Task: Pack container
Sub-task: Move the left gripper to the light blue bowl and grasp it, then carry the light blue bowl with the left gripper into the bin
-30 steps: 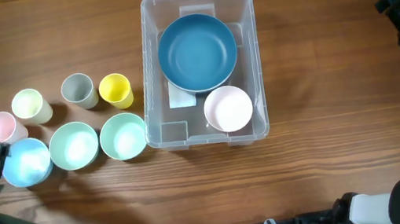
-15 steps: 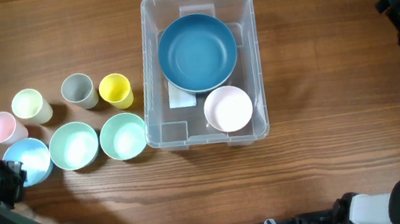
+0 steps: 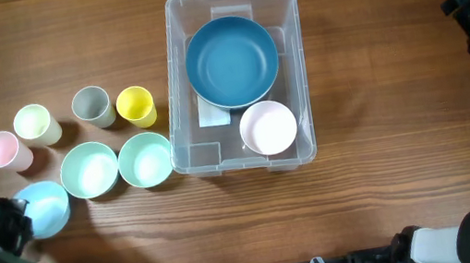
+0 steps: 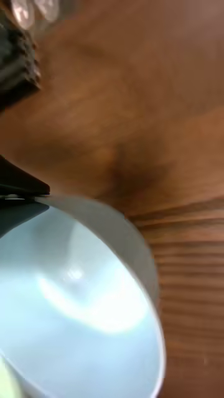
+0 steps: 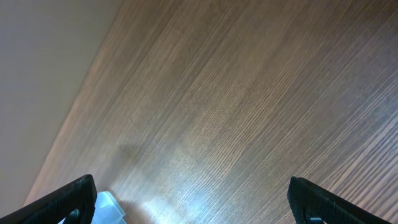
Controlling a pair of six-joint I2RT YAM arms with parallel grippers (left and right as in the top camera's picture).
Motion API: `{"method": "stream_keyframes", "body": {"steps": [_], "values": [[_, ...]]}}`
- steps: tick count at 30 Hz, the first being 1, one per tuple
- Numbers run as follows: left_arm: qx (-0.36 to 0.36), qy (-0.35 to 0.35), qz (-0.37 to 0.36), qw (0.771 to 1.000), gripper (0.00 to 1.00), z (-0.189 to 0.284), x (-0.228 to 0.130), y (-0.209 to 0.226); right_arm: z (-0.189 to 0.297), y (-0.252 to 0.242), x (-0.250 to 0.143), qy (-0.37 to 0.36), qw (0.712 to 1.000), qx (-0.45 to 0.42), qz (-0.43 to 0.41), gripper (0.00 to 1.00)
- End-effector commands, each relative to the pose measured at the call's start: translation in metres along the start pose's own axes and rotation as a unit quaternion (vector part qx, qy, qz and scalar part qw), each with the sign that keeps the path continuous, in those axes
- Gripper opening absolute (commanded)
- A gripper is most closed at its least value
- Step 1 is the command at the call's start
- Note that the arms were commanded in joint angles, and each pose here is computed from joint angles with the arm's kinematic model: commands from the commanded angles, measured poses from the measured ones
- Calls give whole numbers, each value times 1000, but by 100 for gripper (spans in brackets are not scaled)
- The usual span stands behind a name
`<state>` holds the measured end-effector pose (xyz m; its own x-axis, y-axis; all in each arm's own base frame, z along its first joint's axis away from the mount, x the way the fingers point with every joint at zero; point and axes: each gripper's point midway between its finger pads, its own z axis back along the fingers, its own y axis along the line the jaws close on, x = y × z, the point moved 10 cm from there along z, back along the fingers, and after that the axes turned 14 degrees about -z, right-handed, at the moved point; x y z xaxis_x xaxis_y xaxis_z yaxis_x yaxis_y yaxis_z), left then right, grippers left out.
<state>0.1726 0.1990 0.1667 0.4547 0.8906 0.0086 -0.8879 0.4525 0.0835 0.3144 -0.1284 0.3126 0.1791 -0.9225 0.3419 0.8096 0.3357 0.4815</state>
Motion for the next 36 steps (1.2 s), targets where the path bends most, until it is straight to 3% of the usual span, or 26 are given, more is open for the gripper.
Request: {"method": "stream_keyframes", "body": {"steps": [1, 4, 8, 11, 13, 16, 18, 21, 26, 29, 33, 36], "values": [[-81, -124, 7, 989, 4, 82, -1, 2, -3, -1, 0, -5, 1000, -7, 0, 100], [-211, -204, -69, 953, 4, 141, -17, -19, -3, -1, 0, -5, 1000, -7, -1, 100], [-311, -257, -217, 889, 4, 180, -52, -70, -3, -1, 0, -5, 1000, -7, -1, 100], [-365, -260, -368, 814, 4, 193, -98, -136, -3, -1, 0, -5, 1000, -7, 0, 100], [-398, -253, -476, 742, 4, 196, -144, -187, -3, -1, 0, -5, 1000, -7, -1, 100], [-391, -232, -553, 698, 4, 179, -196, -236, -3, -1, 0, -5, 1000, -7, 0, 100], [-363, -205, -593, 689, 4, 154, -225, -264, -3, -1, 0, -5, 1000, -7, -1, 100], [-315, -143, -631, 694, 4, 106, -252, -291, -3, -1, 0, -5, 1000, -7, -1, 100], [-264, -83, -660, 698, 4, 75, -272, -291, -3, -1, 0, -5, 1000, -7, -1, 100], [-254, -81, -693, 670, 4, 73, -290, -288, -3, -1, 0, -5, 1000, -7, 0, 100], [-249, -91, -713, 649, 4, 68, -312, -292, -3, -1, 0, -5, 1000, -7, -1, 100], [-239, -82, -712, 656, 8, 59, -316, -295, -3, -1, 0, -5, 1000, -7, 0, 100]]}}
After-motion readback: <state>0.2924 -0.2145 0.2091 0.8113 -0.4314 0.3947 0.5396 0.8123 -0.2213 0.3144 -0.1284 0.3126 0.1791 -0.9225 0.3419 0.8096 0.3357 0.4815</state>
